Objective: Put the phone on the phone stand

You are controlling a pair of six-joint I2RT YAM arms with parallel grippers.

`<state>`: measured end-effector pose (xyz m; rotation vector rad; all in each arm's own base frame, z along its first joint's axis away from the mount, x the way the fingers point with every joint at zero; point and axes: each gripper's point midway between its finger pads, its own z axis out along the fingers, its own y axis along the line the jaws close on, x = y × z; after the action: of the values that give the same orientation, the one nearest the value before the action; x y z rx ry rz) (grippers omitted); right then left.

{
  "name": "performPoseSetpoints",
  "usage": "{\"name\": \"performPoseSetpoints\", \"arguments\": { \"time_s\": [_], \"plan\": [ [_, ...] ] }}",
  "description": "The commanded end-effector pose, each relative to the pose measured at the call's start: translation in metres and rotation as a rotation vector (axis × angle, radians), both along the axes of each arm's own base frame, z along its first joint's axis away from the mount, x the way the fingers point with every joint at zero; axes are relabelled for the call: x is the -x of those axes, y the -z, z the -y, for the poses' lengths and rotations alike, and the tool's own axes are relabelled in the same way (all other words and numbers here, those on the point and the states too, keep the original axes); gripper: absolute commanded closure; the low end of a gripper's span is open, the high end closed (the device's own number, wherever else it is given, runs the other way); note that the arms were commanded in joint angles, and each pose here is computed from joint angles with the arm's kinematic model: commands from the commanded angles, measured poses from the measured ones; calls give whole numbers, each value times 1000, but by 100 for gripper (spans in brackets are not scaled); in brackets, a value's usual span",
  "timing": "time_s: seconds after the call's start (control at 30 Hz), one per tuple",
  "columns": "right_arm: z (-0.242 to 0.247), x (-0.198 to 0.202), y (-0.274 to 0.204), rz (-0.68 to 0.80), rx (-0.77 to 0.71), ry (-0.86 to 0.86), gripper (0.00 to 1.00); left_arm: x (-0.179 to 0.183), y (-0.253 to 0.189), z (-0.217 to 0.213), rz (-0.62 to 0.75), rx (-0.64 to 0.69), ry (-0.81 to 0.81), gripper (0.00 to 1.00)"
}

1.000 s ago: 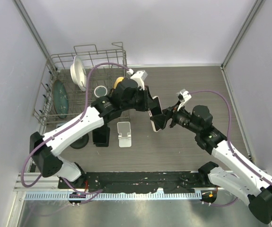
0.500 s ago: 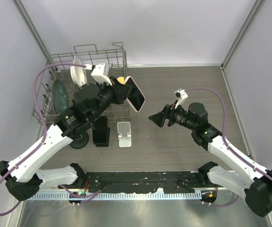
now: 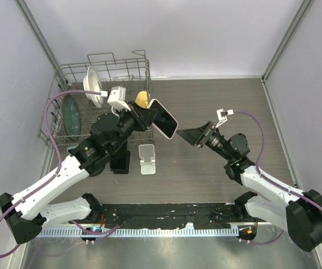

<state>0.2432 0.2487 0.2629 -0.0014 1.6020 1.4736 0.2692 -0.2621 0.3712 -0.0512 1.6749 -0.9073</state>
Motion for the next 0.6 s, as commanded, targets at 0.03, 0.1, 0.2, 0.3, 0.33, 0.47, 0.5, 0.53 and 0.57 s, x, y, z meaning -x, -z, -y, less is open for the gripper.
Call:
{"name": "performPoseSetpoints", "arguments": {
  "time_s": [0.03,0.1,0.2,0.3,0.33,0.47,0.5,0.53,0.57],
  "plan": [
    [1,18,-78,130,-337,-106,12,17,-81,-4,131,370,48,100],
    [3,23,-91,147,-398,-138,13,18,-77,1,120,379,67,100],
    [-3,23,-95,121,-447,-200,24,18,-73,7,99,400,89,100],
    [-8,27,-99,112,-490,-257,41,19,-74,11,93,438,112,100],
    [-8,27,-102,118,-503,-263,43,19,-73,12,88,447,115,100],
    [-10,30,-108,129,-530,-285,55,19,-60,17,58,480,133,100],
    [-10,32,-110,132,-535,-285,57,20,-62,16,64,496,136,100],
    [-10,32,-111,138,-539,-282,58,19,-54,16,53,495,132,100],
    [-9,32,-112,138,-541,-279,62,20,-52,16,51,501,130,100]
  ]
}}
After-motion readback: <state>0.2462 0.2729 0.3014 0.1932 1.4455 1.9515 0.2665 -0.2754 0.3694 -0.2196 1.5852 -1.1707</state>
